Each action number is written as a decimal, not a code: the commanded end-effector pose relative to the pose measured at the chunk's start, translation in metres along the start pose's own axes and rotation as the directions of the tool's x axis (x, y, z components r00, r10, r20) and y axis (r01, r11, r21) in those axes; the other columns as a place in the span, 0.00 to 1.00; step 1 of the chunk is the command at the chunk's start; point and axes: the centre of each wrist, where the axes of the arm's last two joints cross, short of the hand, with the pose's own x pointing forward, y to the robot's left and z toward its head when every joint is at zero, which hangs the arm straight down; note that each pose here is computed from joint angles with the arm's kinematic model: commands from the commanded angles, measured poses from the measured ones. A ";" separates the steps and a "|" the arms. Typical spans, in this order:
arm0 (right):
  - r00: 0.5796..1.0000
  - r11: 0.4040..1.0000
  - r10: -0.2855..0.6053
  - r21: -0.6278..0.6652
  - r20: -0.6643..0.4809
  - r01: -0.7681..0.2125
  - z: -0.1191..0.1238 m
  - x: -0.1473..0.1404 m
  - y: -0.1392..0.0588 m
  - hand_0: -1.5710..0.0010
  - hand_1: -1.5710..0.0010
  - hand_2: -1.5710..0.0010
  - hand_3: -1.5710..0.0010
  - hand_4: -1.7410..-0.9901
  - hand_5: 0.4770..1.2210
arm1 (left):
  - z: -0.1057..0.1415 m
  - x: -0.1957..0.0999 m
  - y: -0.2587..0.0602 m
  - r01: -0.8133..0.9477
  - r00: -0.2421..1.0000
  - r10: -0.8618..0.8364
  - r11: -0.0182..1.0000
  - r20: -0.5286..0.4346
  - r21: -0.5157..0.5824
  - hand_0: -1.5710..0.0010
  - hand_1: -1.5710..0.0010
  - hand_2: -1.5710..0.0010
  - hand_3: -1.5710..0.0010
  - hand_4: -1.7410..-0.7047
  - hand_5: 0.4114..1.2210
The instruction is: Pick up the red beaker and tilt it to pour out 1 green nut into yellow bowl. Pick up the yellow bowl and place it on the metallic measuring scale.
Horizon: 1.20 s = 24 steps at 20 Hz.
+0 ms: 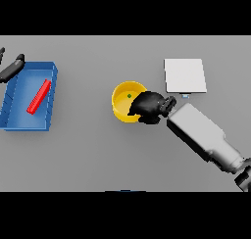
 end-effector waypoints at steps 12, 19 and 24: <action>0.997 0.995 -0.055 -0.088 -0.062 0.049 0.032 -0.009 -0.030 0.01 0.01 0.10 0.20 0.01 1.00 | 0.005 0.000 0.000 0.004 1.000 -0.004 1.000 -0.005 -0.004 1.00 1.00 1.00 1.00 0.98 0.35; 0.989 0.989 -0.057 -0.145 -0.140 0.036 0.062 -0.019 -0.039 0.01 0.00 0.04 0.26 0.00 1.00 | 0.006 0.000 -0.001 0.012 1.000 -0.012 1.000 -0.001 -0.011 1.00 1.00 1.00 1.00 0.99 0.34; 0.976 0.980 -0.064 -0.198 -0.207 0.022 0.078 -0.034 -0.045 0.00 0.00 0.03 0.27 0.00 1.00 | 0.009 0.003 -0.002 0.011 1.000 -0.011 1.000 0.001 -0.015 1.00 1.00 1.00 1.00 0.98 0.37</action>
